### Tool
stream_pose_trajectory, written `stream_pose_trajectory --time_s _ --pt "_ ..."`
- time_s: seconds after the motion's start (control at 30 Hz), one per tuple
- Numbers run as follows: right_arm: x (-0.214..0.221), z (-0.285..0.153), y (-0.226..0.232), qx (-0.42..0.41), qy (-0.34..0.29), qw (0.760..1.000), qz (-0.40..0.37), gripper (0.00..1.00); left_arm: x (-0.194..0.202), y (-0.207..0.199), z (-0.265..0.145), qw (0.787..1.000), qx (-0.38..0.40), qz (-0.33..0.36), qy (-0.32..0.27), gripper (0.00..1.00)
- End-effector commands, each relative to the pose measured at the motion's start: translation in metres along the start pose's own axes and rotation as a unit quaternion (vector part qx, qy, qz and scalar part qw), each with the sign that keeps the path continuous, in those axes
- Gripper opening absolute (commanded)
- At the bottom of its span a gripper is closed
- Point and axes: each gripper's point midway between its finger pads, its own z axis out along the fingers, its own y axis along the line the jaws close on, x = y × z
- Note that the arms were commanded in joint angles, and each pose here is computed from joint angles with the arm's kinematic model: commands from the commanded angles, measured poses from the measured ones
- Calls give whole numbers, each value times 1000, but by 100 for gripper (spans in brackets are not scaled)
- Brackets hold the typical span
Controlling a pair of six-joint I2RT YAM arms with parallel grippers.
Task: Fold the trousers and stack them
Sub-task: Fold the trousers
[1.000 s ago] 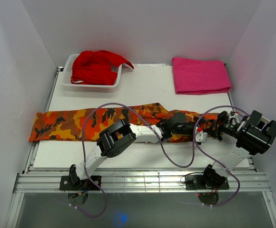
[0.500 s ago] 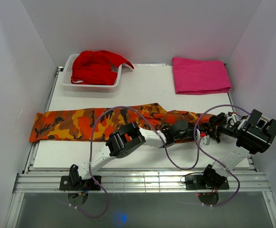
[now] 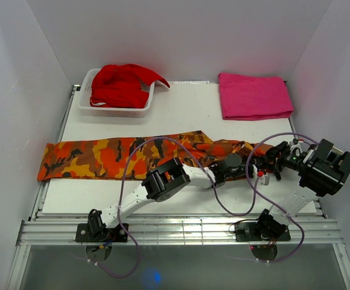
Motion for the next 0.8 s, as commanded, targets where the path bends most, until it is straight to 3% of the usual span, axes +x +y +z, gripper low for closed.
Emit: stream_pose_trajectory --time_s 0.0,0.17,0.33,0.53,0.77 --pt "56 -2 -30 61 66 996 29 61 -19 222 -40 963 -264 52 -13 0" --pt "50 -7 1 -12 75 997 -12 67 -28 200 -57 974 -222 27 -36 0" --pt "27 -12 15 -29 51 998 -33 66 -50 156 -72 987 -134 -9 -90 0" --pt "9 -12 24 -38 40 998 -32 66 -50 121 -81 992 -86 -22 -91 3" --pt "15 -19 14 7 47 997 -53 63 -38 132 -78 991 -114 -29 -59 0"
